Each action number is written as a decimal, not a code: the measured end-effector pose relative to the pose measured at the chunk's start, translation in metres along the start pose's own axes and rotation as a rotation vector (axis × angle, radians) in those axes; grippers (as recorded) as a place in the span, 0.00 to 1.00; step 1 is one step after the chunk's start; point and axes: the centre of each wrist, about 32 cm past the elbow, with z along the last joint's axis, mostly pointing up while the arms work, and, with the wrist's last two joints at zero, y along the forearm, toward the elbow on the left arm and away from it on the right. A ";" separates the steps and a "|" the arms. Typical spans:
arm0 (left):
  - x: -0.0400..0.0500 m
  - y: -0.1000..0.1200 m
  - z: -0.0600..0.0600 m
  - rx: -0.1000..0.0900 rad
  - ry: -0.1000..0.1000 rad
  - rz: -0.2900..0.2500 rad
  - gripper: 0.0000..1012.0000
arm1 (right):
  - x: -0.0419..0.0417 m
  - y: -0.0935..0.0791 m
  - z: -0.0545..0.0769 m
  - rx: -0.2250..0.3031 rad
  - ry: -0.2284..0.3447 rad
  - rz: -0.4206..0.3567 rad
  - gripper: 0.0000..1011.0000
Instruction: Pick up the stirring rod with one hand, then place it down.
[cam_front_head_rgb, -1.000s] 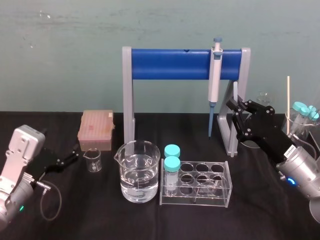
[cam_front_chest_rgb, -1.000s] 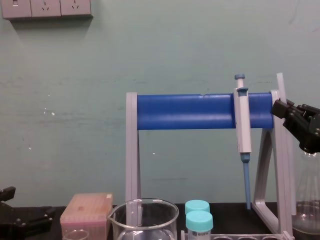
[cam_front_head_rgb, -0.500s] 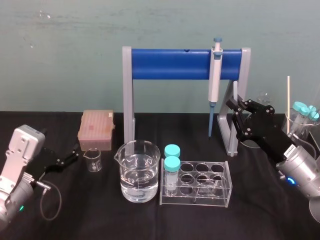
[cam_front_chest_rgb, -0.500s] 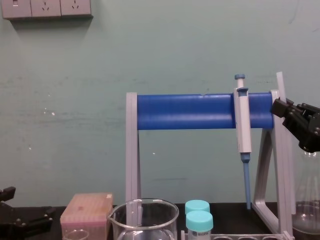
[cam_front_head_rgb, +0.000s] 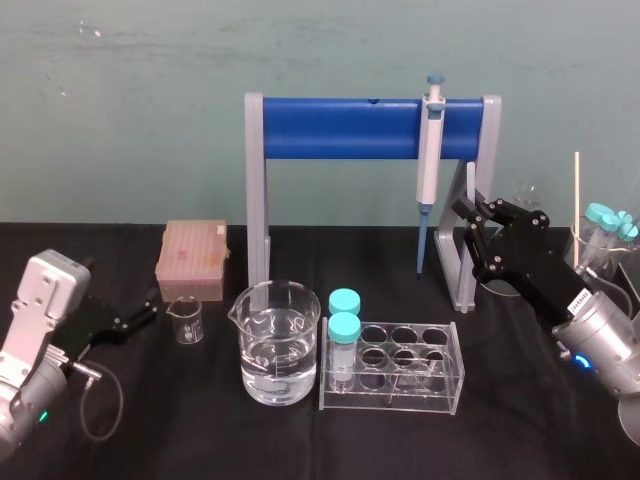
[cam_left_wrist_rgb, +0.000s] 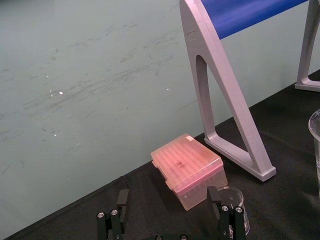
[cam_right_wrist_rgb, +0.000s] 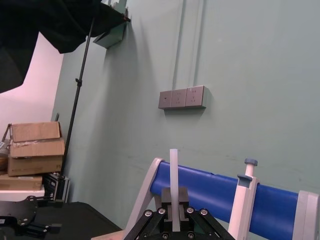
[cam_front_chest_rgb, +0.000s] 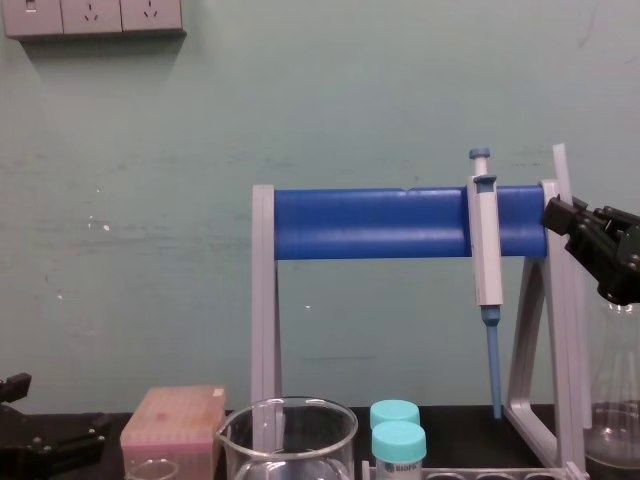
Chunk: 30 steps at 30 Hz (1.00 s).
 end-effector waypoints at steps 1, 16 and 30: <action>0.0000 0.000 0.000 0.000 0.000 0.000 0.99 | 0.0000 0.000 0.000 0.000 0.000 0.000 0.07; 0.0000 0.000 0.000 0.000 0.000 0.000 0.99 | 0.0000 0.000 0.000 0.000 0.000 0.000 0.07; 0.0000 0.000 0.000 0.000 0.000 0.000 0.99 | 0.0000 0.000 0.000 0.000 0.000 0.000 0.07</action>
